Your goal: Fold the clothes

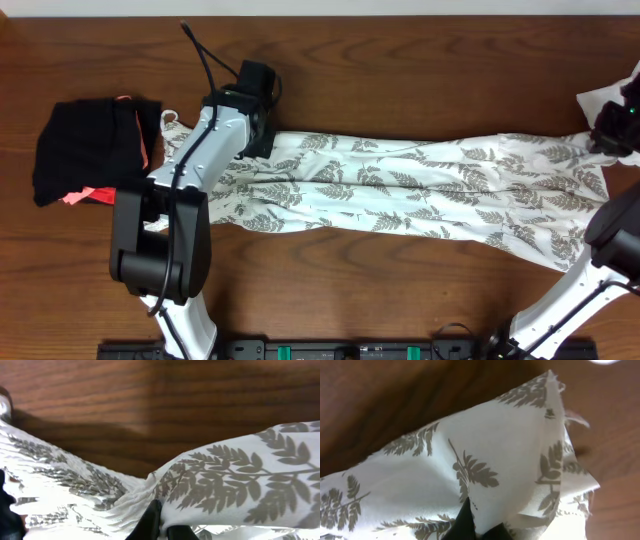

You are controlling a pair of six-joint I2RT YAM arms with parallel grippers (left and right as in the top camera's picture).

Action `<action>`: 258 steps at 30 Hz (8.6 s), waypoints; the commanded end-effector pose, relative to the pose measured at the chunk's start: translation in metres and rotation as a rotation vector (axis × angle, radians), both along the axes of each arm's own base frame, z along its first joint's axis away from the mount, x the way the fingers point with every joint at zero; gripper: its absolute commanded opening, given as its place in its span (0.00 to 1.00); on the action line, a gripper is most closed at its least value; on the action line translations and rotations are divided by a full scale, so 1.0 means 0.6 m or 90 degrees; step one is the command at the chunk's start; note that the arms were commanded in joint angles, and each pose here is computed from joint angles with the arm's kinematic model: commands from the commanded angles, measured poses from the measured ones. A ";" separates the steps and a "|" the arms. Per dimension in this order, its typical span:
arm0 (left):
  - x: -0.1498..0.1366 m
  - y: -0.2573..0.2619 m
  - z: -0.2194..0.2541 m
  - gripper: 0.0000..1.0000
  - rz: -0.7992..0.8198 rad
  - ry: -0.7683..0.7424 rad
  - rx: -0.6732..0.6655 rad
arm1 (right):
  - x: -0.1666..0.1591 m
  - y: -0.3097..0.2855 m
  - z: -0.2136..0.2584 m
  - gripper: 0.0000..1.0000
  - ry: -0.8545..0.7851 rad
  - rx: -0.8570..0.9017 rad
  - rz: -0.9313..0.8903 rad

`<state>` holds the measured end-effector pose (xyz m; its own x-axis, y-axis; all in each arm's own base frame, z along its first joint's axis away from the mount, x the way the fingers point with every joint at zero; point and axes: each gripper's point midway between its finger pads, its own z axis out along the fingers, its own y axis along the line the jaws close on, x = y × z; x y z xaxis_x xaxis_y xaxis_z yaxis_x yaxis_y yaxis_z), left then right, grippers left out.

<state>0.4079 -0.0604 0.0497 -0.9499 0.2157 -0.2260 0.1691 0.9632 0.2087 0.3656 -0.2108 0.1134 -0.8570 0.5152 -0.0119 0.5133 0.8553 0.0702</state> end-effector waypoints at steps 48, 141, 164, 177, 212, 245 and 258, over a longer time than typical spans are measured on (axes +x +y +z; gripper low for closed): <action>-0.030 0.017 0.007 0.56 0.021 0.040 0.025 | -0.179 -0.034 -0.096 0.18 0.209 0.010 -0.164; -0.181 -0.196 -0.090 0.78 -0.057 0.218 -0.065 | -0.151 0.211 -0.197 0.15 0.021 0.107 0.046; 0.012 -0.247 0.059 0.78 -0.087 -0.100 -0.088 | -0.152 0.211 -0.197 0.15 0.023 0.108 0.045; 0.013 -0.248 -0.034 0.79 -0.076 -0.047 -0.070 | -0.154 0.212 -0.197 0.15 0.026 0.110 0.045; -0.128 -0.123 -0.069 0.79 -0.033 0.209 0.067 | -0.147 0.206 -0.198 0.15 0.015 0.098 0.045; -0.027 -0.171 0.135 0.82 -0.037 -0.054 -0.060 | -0.203 0.009 -0.204 0.17 -0.002 -0.026 -0.215; 0.035 -0.186 0.067 0.82 0.036 -0.088 -0.089 | -0.199 0.019 -0.204 0.17 -0.007 -0.009 -0.212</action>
<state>0.4294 -0.1752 0.1196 -0.8805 0.1852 -0.4364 0.1606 0.9826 0.0930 0.2538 -0.2068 -0.0004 -0.6531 0.7540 -0.0705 0.7514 0.6568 0.0632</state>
